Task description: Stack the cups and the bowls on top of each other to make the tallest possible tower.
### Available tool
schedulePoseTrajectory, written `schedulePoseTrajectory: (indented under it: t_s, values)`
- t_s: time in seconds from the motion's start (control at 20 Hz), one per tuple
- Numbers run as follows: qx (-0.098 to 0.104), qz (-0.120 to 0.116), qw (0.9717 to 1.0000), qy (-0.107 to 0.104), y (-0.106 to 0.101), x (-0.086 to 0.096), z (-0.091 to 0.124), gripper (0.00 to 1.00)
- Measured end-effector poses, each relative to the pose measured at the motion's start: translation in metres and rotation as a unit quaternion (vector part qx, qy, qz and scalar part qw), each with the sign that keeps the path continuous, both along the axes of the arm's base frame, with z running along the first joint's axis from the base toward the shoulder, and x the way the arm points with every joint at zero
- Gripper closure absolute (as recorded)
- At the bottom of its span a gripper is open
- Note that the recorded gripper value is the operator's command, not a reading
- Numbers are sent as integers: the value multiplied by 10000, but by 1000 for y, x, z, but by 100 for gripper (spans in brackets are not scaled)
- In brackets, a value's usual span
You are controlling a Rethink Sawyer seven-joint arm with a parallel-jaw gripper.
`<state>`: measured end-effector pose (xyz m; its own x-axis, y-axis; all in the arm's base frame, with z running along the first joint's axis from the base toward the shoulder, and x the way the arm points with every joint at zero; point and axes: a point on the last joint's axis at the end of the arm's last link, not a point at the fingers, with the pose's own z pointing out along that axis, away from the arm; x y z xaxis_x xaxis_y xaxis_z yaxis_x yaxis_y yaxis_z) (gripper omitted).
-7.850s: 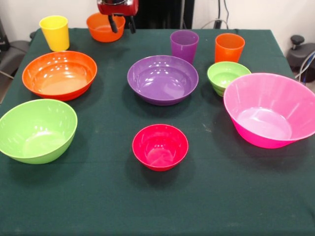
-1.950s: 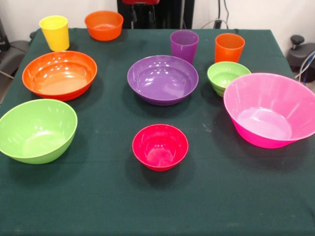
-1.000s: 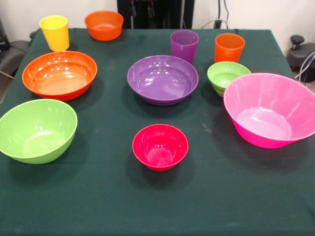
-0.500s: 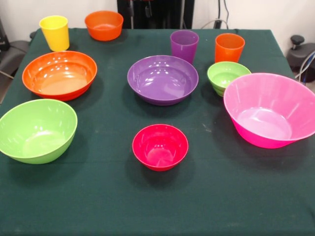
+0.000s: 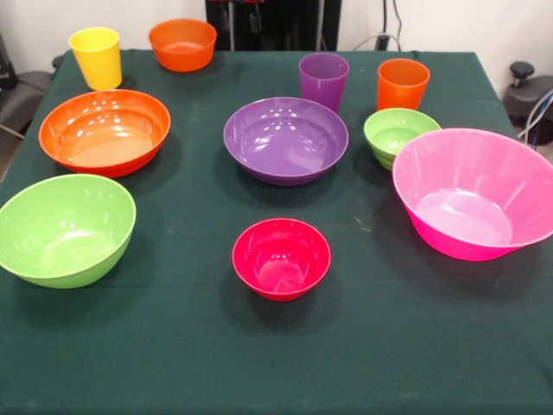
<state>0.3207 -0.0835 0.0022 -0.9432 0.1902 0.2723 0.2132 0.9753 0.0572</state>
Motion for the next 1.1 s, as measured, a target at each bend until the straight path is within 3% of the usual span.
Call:
schedulePoseTrajectory:
  t_s: [1.1]
  values:
    - [-154,-27,9996,-227,-24,27,-18,0]
